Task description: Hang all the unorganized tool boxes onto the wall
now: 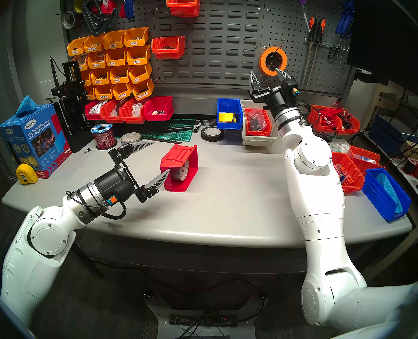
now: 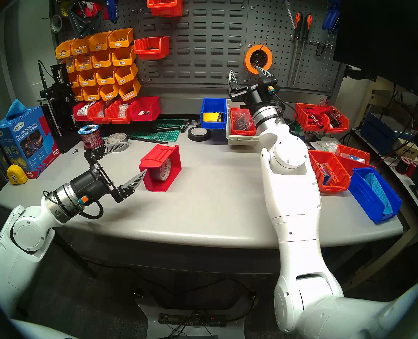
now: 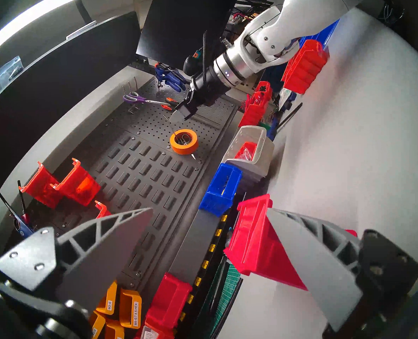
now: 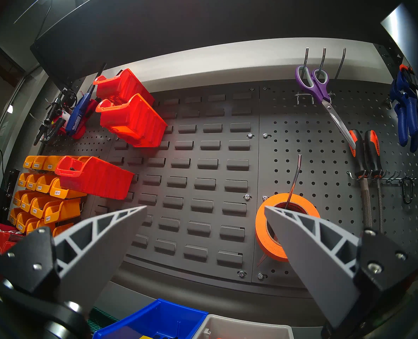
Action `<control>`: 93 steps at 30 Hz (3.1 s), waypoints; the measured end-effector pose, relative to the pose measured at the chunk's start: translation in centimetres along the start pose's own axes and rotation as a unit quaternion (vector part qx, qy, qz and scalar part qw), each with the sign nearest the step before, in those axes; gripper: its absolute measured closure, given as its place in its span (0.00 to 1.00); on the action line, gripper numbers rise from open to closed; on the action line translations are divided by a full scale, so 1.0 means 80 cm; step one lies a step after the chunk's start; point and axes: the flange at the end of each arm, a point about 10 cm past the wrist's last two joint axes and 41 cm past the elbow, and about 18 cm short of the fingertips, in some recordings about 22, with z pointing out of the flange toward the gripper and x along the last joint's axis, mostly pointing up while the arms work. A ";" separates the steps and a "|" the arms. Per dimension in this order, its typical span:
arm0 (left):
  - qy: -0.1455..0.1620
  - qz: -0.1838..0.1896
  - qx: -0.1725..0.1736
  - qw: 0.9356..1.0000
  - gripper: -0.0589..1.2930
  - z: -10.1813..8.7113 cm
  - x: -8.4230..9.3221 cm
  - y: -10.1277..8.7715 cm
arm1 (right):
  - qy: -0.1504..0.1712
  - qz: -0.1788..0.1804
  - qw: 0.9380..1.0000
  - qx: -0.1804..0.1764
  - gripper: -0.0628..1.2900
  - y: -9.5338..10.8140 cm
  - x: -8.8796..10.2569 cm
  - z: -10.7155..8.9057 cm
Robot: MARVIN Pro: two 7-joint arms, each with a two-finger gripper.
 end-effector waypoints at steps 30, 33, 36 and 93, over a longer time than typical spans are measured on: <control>-0.002 0.077 -0.077 0.994 0.02 0.015 -0.010 -0.004 | 0.000 0.000 1.000 0.000 0.03 0.000 0.000 0.000; -0.006 0.074 -0.080 0.994 0.02 0.019 -0.010 -0.005 | 0.000 0.000 1.000 0.000 0.03 0.000 0.000 0.000; -0.008 0.072 -0.083 0.994 0.02 0.023 -0.010 -0.006 | 0.000 0.000 1.000 0.000 0.03 0.000 0.000 0.000; -0.079 -0.311 0.190 0.928 0.97 0.101 -0.034 0.002 | -0.001 0.000 1.000 0.000 0.03 0.000 -0.001 0.000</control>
